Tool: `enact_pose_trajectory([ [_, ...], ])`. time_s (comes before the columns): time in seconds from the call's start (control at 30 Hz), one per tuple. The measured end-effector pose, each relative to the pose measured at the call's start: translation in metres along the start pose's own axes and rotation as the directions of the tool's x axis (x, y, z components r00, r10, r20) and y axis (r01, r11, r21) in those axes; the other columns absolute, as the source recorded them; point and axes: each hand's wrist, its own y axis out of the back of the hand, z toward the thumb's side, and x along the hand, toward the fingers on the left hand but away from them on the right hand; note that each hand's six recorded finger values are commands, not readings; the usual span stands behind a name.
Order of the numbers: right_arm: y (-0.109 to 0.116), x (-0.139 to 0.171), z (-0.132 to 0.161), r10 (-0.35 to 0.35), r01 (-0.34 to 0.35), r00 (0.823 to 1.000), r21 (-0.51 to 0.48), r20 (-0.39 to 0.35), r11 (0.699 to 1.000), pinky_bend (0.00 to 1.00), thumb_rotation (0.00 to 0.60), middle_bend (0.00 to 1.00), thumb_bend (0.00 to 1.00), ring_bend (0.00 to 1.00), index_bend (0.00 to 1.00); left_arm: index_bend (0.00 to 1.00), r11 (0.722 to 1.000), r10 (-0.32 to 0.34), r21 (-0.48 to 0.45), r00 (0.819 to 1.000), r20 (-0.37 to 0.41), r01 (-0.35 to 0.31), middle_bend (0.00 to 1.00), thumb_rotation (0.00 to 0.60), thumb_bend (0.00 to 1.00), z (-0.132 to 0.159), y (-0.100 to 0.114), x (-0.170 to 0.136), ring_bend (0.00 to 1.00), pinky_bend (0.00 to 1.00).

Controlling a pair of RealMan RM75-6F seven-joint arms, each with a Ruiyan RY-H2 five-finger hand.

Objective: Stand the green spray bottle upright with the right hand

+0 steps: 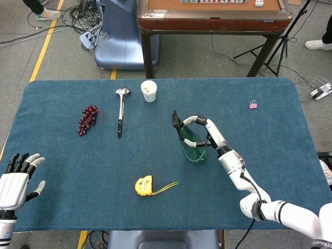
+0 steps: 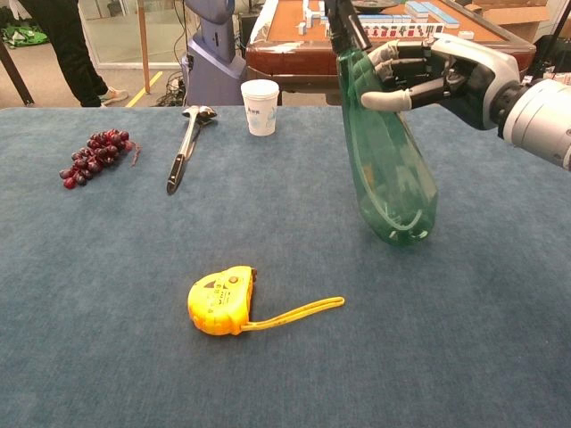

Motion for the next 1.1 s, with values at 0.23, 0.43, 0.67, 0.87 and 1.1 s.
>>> enact_pose_trajectory([
  [0.23, -0.004, -0.012, -0.006, -0.006, 0.001, 0.999, -0.099, -0.052, 0.995, 0.12, 0.600, 0.49, 0.29, 0.28, 0.62, 0.22, 1.000, -0.003, 0.001, 1.000, -0.005, 0.003, 0.17, 0.600, 0.33, -0.002, 0.000, 0.000, 0.09, 0.00],
  [0.43, -0.014, -0.016, -0.007, 0.022, -0.031, 0.995, -0.091, -0.102, 0.995, 0.12, 0.600, 0.50, 0.28, 0.28, 0.62, 0.22, 1.000, -0.006, 0.000, 1.000, -0.004, 0.006, 0.17, 0.600, 0.33, -0.003, -0.001, 0.000, 0.09, 0.00],
  [0.67, -0.021, -0.010, -0.018, 0.049, -0.056, 0.994, -0.073, -0.102, 0.996, 0.12, 0.600, 0.50, 0.23, 0.28, 0.63, 0.22, 1.000, -0.018, -0.006, 1.000, 0.006, 0.018, 0.17, 0.600, 0.33, -0.003, -0.004, -0.001, 0.09, 0.00],
  [0.87, -0.014, 0.000, -0.024, 0.058, -0.060, 0.993, -0.019, -0.102, 0.998, 0.12, 0.600, 0.46, 0.05, 0.28, 0.63, 0.22, 1.000, -0.016, -0.011, 1.000, 0.012, 0.016, 0.17, 0.600, 0.33, -0.002, -0.004, -0.001, 0.09, 0.00],
  [1.1, 0.003, 0.017, -0.025, 0.066, -0.060, 0.993, 0.065, -0.095, 0.996, 0.12, 0.600, 0.28, 0.00, 0.17, 0.42, 0.23, 1.000, -0.018, -0.012, 1.000, 0.025, 0.018, 0.17, 0.600, 0.33, 0.001, -0.005, 0.000, 0.09, 0.00],
])
